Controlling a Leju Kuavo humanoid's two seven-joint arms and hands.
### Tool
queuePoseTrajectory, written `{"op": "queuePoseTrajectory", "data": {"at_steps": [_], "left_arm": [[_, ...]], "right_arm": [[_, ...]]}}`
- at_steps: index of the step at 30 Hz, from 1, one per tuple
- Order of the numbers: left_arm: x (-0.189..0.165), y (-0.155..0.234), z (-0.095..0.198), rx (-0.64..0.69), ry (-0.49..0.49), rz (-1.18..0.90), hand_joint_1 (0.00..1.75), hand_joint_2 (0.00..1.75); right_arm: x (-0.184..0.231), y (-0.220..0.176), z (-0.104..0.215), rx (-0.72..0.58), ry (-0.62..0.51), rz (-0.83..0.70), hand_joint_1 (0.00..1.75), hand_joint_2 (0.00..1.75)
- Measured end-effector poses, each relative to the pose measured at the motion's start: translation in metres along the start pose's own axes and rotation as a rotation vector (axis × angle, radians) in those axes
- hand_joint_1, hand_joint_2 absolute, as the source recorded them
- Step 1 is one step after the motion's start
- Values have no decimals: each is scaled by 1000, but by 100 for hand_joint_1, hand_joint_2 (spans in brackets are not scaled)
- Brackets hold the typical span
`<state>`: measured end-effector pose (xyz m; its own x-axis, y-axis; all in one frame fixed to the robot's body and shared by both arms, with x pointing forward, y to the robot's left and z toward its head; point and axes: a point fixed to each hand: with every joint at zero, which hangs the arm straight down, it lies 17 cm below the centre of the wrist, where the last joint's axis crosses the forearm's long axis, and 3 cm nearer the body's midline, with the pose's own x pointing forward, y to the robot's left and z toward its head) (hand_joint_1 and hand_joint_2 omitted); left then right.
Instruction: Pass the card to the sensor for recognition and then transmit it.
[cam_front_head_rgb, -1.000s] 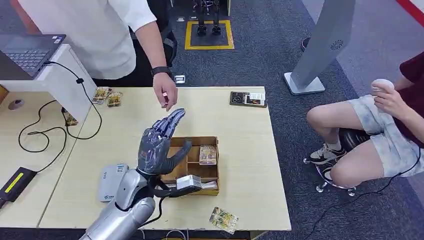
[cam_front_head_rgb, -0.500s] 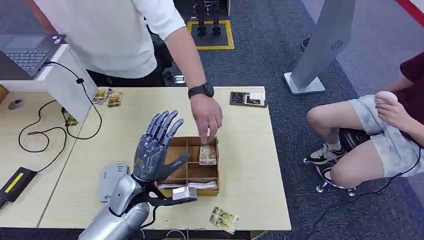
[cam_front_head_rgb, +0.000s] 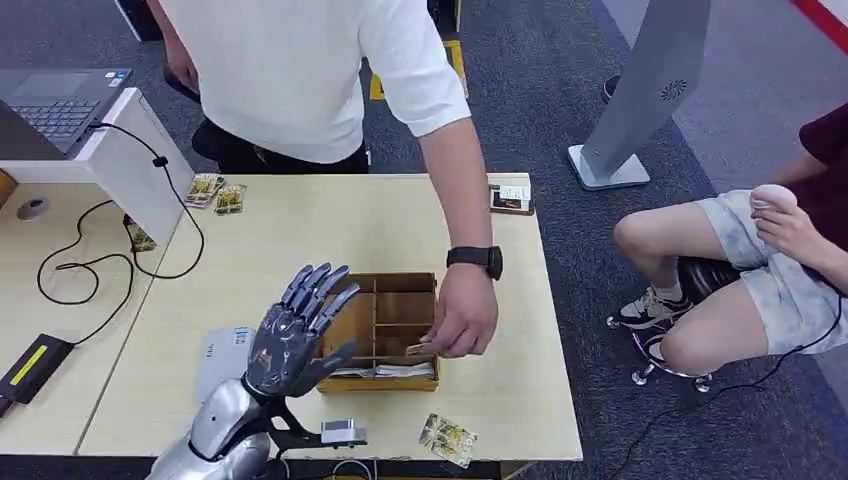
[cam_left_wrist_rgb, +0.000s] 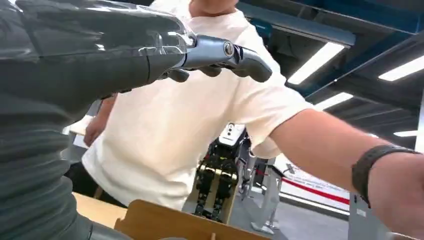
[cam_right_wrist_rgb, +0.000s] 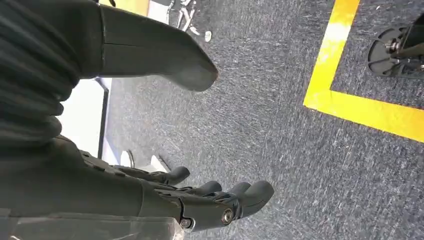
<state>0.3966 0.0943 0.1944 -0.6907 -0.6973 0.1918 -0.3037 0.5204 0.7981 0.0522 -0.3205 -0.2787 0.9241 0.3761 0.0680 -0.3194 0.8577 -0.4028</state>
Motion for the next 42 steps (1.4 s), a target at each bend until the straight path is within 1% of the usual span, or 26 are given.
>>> {"op": "queuePoseTrajectory", "data": {"at_steps": [26, 42], "left_arm": [[-5, 5, 7, 9, 21, 0, 0, 175], [-15, 19, 13, 40, 43, -26, 0, 175]], "right_arm": [[-2, 0, 0, 1, 11, -11, 0, 175], [-5, 1, 0, 2, 15, -12, 0, 175]]}}
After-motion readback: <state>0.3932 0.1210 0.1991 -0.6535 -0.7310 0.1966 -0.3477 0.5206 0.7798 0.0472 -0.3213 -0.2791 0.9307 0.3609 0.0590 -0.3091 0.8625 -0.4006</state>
